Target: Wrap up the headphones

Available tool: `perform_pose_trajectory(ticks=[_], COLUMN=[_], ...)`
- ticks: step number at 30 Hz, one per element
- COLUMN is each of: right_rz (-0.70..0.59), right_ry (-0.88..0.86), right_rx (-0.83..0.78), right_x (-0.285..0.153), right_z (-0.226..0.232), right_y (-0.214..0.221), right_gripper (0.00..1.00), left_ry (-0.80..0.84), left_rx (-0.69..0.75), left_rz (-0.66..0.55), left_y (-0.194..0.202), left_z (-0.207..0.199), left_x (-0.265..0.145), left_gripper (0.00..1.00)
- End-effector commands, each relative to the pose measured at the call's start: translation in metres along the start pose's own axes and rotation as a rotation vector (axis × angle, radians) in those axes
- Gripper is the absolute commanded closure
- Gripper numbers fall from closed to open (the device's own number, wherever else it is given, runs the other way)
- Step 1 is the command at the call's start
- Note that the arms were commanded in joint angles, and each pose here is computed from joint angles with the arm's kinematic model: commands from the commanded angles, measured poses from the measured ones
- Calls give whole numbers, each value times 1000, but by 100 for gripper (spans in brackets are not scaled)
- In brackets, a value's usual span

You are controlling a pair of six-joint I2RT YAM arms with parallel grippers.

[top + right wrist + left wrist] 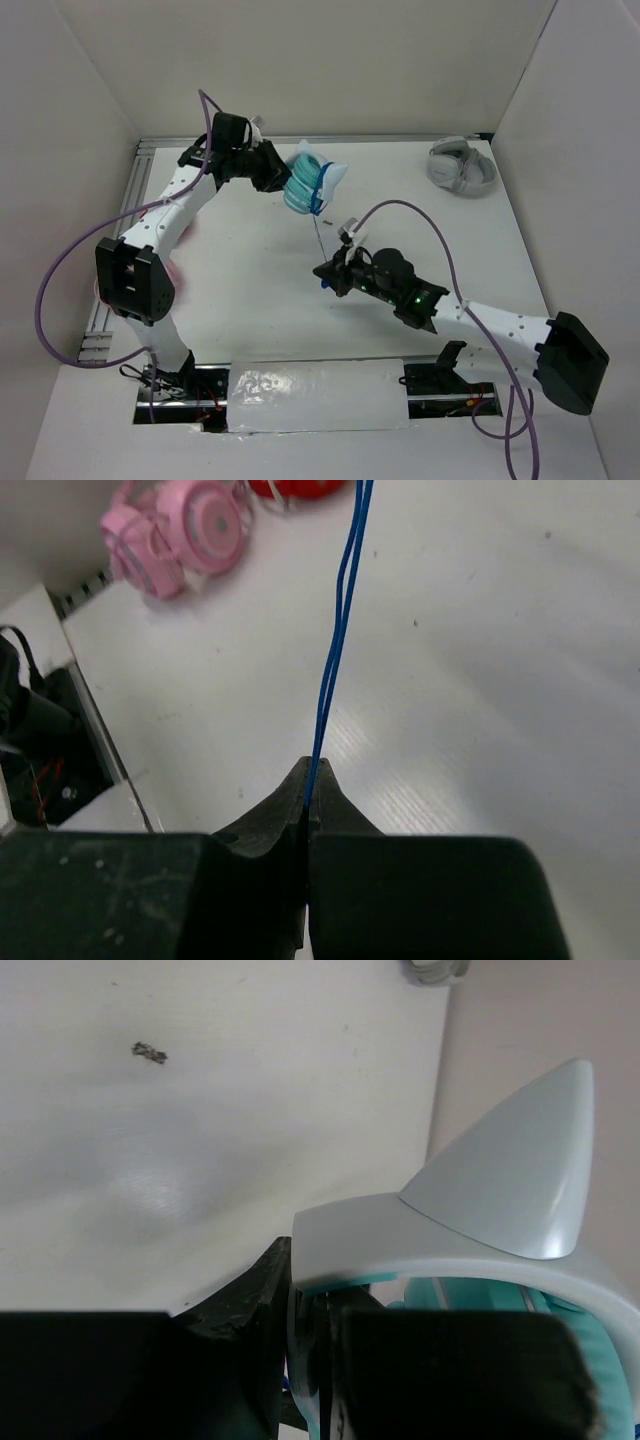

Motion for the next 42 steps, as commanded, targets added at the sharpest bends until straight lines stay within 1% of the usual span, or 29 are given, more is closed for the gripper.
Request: perform_pose_trajectory(ticks=[1, 5, 8, 9, 11, 12, 13, 15, 16, 17, 18, 19, 20, 21, 22, 23, 25, 26, 28, 29, 30, 33, 34, 35, 37, 38, 40, 41, 42], right_rz=[-256, -310, -380, -375, -350, -303, -284, -213, -194, -173, -126, -94, -63, -14, -2, 50, 95, 139, 188, 237, 243, 329, 335, 348, 369, 379, 396, 411, 434], right_ry=[16, 24, 32, 56, 101, 123, 170, 183, 211, 207, 179, 202, 187, 164, 155, 121, 89, 74, 109, 113, 116, 102, 66, 43, 9, -11, -36, -89, -126], right_rx=[24, 5, 36, 46, 65, 66, 79, 94, 106, 91, 99, 73, 48, 49, 36, -17, -21, -24, 31, 64, 85, 178, 202, 218, 264, 274, 305, 331, 352], right_x=[-11, -24, -34, -35, -36, -35, -35, -35, -36, -37, -38, -40, -41, -45, -48, -51, -54, -58, -56, -56, -58, -52, -52, -52, -48, -48, -46, -47, -44], right_z=[4, 1, -2, -9, -19, -24, -36, -47, -58, -63, -64, -72, -74, -73, -75, -75, -73, -71, -73, -74, -72, -75, -73, -72, -75, -75, -81, -80, -83], right_y=[-24, -22, -17, -15, -17, -19, -21, -27, -29, -30, -35, -36, -37, -40, -43, -45, -49, -56, -62, -67, -73, -76, -79, -82, -84, -87, -91, -90, -86], right_gripper=[100, 100, 100, 100, 100, 100, 100, 100, 100, 100, 100, 100, 100, 100, 100, 100, 100, 100, 100, 100, 100, 100, 100, 100, 100, 100, 100, 100, 100], left_ry=[271, 325, 384, 412, 471, 493, 504, 461, 401, 323, 292, 272, 263, 262, 281, 280, 242, 201, 103, 41, 21, -17, -40, -48, -71, -76, -81, -106, -121], left_rx=[26, 41, 93, 125, 208, 251, 317, 387, 437, 459, 507, 524, 547, 589, 620, 639, 687, 690, 729, 743, 753, 777, 785, 799, 849, 875, 948, 967, 1000], left_rz=[48, 77, 109, 113, 158, 171, 178, 161, 151, 89, 90, 87, 85, 110, 109, 116, 107, 102, 55, 39, 36, 48, 27, 39, 21, 35, 7, 13, -6], left_y=[-6, -4, -1, -1, 3, 5, 7, 14, 18, 18, 24, 27, 29, 34, 36, 40, 45, 46, 48, 49, 50, 55, 55, 60, 63, 69, 73, 78, 78], left_z=[-29, -31, -36, -37, -38, -39, -41, -44, -42, -40, -36, -32, -28, -17, -15, -13, -6, -3, 0, 5, 7, 14, 16, 18, 20, 24, 24, 32, 34], left_x=[-31, -34, -40, -42, -46, -48, -49, -41, -38, -32, -26, -27, -25, -19, -21, -19, -14, -11, -3, 2, 3, 8, 8, 12, 12, 15, 14, 17, 15], left_gripper=[100, 100, 100, 100, 100, 100, 100, 100, 100, 100, 100, 100, 100, 100, 100, 100, 100, 100, 100, 100, 100, 100, 100, 100, 100, 100, 100, 100, 100])
Point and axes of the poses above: each gripper's point midway between its finger pads, its own x axis out along the fingers, its own z axis along the line the jaws close on, y = z × x, the point moved 10 cm from there along -x, back along the fingers, and after that the axes turned 7 degrees about -x, right-handed, at the moved point
